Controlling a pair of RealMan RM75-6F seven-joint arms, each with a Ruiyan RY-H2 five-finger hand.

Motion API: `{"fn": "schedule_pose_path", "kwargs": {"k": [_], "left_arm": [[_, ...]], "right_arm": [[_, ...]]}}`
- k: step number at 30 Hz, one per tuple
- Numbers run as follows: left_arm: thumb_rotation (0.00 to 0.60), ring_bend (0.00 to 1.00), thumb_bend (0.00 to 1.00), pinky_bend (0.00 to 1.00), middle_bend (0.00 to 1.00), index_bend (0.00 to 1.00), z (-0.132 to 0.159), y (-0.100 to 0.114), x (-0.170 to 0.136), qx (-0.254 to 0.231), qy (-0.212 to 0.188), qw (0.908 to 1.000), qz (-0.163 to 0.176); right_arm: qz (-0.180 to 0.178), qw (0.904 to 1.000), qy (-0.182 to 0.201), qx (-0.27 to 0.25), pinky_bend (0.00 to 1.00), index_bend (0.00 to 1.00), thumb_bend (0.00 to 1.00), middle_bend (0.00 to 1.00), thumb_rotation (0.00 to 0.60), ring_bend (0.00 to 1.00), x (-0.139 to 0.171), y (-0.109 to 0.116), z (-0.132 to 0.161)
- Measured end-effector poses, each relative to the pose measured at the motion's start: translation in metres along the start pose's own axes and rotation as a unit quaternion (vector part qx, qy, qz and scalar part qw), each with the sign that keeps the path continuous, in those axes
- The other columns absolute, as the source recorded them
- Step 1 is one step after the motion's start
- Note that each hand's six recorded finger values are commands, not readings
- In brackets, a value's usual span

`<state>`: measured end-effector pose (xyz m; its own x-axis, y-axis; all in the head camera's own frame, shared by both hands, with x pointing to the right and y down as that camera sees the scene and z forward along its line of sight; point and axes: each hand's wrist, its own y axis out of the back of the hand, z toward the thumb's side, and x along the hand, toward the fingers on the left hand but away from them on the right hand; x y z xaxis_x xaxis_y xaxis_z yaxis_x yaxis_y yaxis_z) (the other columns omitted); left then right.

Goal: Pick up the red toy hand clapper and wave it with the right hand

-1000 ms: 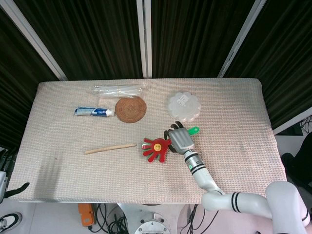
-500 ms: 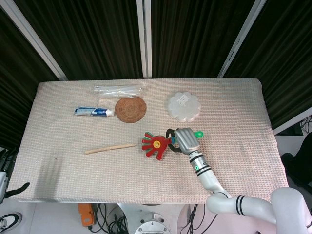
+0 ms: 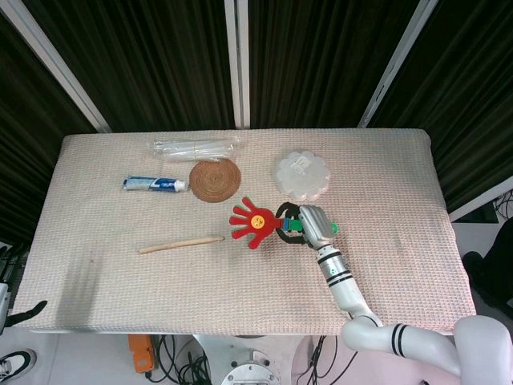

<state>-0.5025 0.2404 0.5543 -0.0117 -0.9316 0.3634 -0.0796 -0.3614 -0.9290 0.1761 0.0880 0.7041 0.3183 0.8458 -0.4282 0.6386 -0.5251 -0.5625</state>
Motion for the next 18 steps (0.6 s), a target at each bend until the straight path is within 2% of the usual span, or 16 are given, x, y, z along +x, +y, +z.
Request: {"fn": "schedule_pose_path", "kwargs": {"k": [3,6,9,13,15,16,18], "left_arm": [[0.600,0.00,0.10,0.03,0.03,0.04,0.000,0.000,0.001,0.000,0.000,1.0000,-0.001],[0.600,0.00,0.10,0.03,0.03,0.04,0.001,-0.001,0.001,0.000,-0.001,1.0000,-0.001],[0.600,0.00,0.10,0.03,0.03,0.04,0.001,-0.001,0.002,0.001,-0.001,1.0000,-0.001],[0.600,0.00,0.10,0.03,0.03,0.04,0.001,-0.001,0.001,0.002,0.000,1.0000,-0.001],[0.600,0.00,0.10,0.03,0.03,0.04,0.001,-0.001,0.001,0.002,0.000,1.0000,-0.001],[0.600,0.00,0.10,0.03,0.03,0.04,0.001,-0.001,0.001,0.002,0.000,1.0000,-0.001],[0.600,0.00,0.10,0.03,0.03,0.04,0.001,-0.002,0.001,0.002,0.000,1.0000,-0.003]], "right_arm": [[-0.003,0.9976,-0.002,-0.069,0.98,0.99,0.52,0.77,0.600,0.82,0.000,0.009,0.002],[-0.004,0.9880,-0.003,-0.155,0.99,1.00,0.53,0.78,0.600,0.85,0.001,0.018,0.003],[-0.006,0.9684,-0.004,-0.249,0.99,1.00,0.54,0.78,0.600,0.85,0.001,0.030,0.004],[-0.010,0.9332,-0.002,-0.359,0.99,1.00,0.54,0.79,0.600,0.85,0.000,0.050,0.004],[-0.010,0.9237,0.000,-0.383,0.99,1.00,0.55,0.79,0.600,0.85,0.000,0.060,0.004],[-0.008,0.9221,0.003,-0.387,0.99,1.00,0.55,0.79,0.600,0.85,0.000,0.064,0.004],[-0.003,0.9259,0.008,-0.378,0.99,1.00,0.55,0.79,0.600,0.85,0.000,0.066,0.006]]}}
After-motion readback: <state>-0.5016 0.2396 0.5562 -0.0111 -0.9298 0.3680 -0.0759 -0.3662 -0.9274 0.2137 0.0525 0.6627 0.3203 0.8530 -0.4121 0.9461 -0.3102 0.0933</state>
